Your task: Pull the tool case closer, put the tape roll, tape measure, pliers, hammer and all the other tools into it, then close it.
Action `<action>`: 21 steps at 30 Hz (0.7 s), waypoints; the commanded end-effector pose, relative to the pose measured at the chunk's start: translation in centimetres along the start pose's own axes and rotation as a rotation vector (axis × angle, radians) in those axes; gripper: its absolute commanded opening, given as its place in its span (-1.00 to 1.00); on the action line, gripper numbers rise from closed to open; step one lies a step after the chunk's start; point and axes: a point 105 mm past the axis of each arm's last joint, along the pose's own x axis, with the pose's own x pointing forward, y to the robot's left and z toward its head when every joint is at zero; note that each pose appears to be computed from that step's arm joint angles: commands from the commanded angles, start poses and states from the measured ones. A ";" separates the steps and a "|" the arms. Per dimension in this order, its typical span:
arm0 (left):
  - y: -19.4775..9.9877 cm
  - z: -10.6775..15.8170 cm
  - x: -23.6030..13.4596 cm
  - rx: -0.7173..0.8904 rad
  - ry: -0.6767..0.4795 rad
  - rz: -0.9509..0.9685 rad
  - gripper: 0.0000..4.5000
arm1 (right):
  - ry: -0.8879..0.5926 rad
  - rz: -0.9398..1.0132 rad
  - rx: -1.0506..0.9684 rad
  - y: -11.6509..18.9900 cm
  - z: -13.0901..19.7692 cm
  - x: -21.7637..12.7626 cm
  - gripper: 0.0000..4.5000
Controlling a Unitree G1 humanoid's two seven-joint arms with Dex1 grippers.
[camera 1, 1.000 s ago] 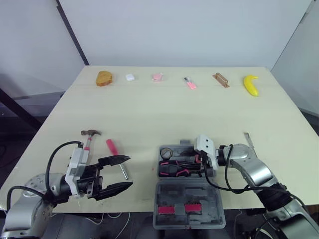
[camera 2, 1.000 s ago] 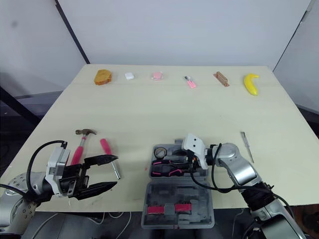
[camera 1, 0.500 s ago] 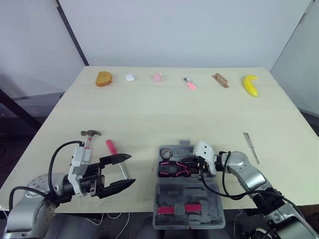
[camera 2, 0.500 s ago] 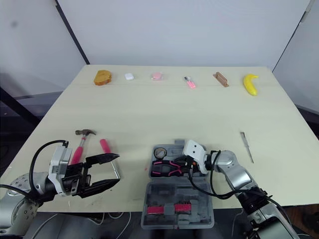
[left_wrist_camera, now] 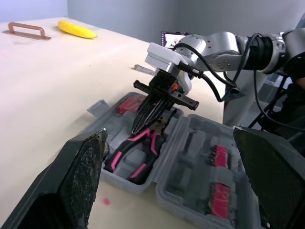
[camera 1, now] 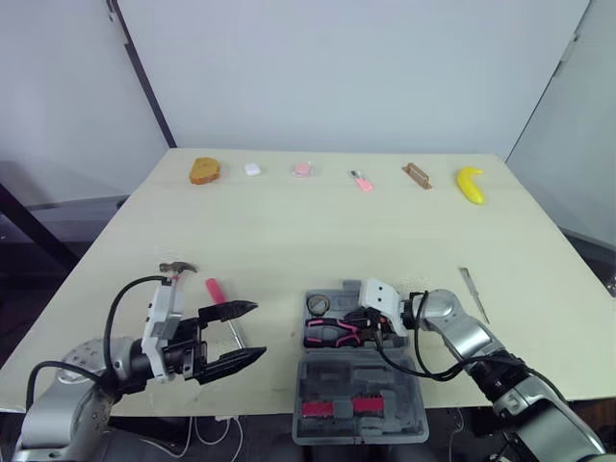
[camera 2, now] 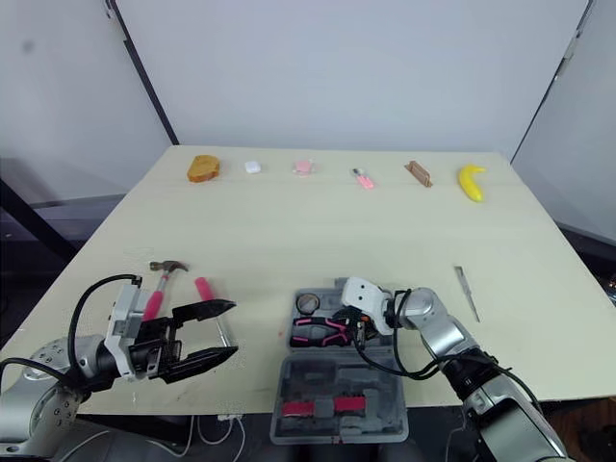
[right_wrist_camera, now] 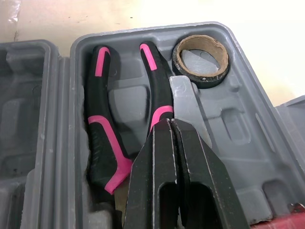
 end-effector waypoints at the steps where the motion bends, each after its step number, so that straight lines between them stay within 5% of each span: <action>1: 0.4 0.0 0.0 0.009 -0.004 0.070 1.00 | 0.048 -0.051 0.181 0.5 -3.9 -0.3 -0.98; 7: 1.5 -1.6 -0.9 -0.042 -0.027 0.257 1.00 | -0.438 -0.229 0.105 -2.0 5.0 -5.6 -0.98; 14: 2.0 -3.3 -2.5 -0.094 -0.048 0.431 1.00 | -0.474 -0.337 0.142 -0.9 3.8 -10.8 -0.98; 18: 1.6 -4.6 -4.0 -0.137 -0.035 0.493 1.00 | -0.339 -0.472 0.196 -0.3 -0.8 -14.8 -0.44; 21: 1.1 -5.8 -5.9 -0.172 -0.011 0.546 1.00 | -0.258 -0.556 0.265 1.4 -4.3 -18.8 0.20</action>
